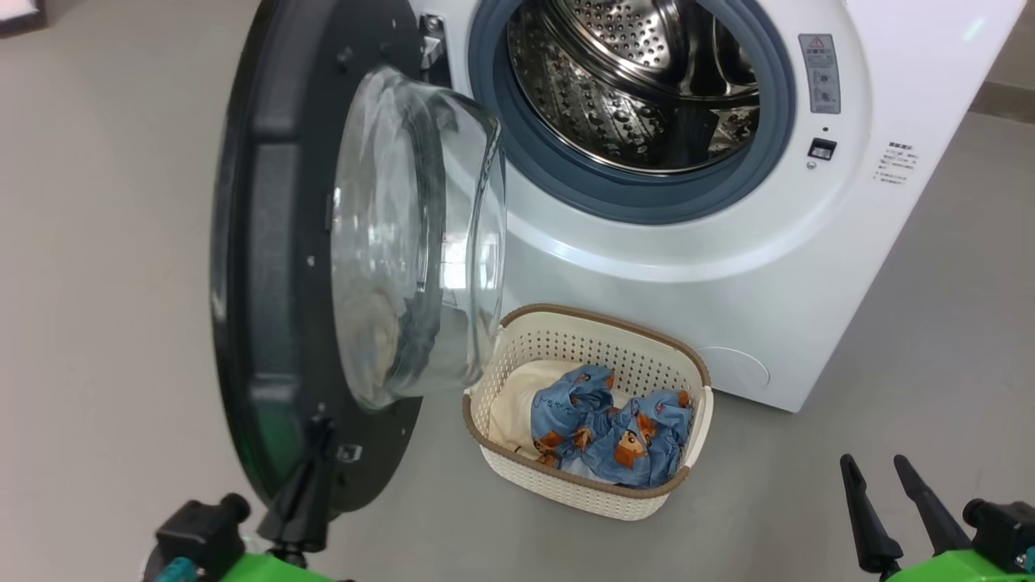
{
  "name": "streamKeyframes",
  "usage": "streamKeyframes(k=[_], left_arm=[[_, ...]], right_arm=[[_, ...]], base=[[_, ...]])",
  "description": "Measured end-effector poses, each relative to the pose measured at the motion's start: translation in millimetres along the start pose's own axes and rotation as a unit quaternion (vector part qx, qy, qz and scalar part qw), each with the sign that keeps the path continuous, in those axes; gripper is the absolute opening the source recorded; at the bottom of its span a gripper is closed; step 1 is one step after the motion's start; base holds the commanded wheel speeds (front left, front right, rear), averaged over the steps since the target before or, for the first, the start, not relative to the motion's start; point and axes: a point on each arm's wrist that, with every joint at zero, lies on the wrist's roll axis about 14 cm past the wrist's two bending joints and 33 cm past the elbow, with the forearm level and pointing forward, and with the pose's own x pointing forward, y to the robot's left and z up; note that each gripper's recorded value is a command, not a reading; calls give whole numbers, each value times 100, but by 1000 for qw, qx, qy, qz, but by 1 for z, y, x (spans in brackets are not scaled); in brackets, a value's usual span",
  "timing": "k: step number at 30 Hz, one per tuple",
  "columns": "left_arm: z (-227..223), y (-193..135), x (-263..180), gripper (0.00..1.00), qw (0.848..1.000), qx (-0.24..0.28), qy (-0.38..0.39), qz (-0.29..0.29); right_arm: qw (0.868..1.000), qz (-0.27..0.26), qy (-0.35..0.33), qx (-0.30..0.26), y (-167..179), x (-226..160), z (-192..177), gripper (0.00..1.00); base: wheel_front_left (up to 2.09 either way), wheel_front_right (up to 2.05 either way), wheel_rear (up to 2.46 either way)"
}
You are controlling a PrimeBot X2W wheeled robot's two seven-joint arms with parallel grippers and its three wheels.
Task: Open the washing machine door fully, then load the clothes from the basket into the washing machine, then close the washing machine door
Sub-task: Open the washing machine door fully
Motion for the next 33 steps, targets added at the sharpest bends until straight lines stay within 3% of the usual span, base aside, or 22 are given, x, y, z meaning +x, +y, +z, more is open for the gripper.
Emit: streamKeyframes(k=[33], left_arm=[[23, 127, 41, 0, 984, 78, 3, 159]], right_arm=[[999, -19, 35, 14, -19, 3, -29, 100]], base=[[0, 0, 0]])
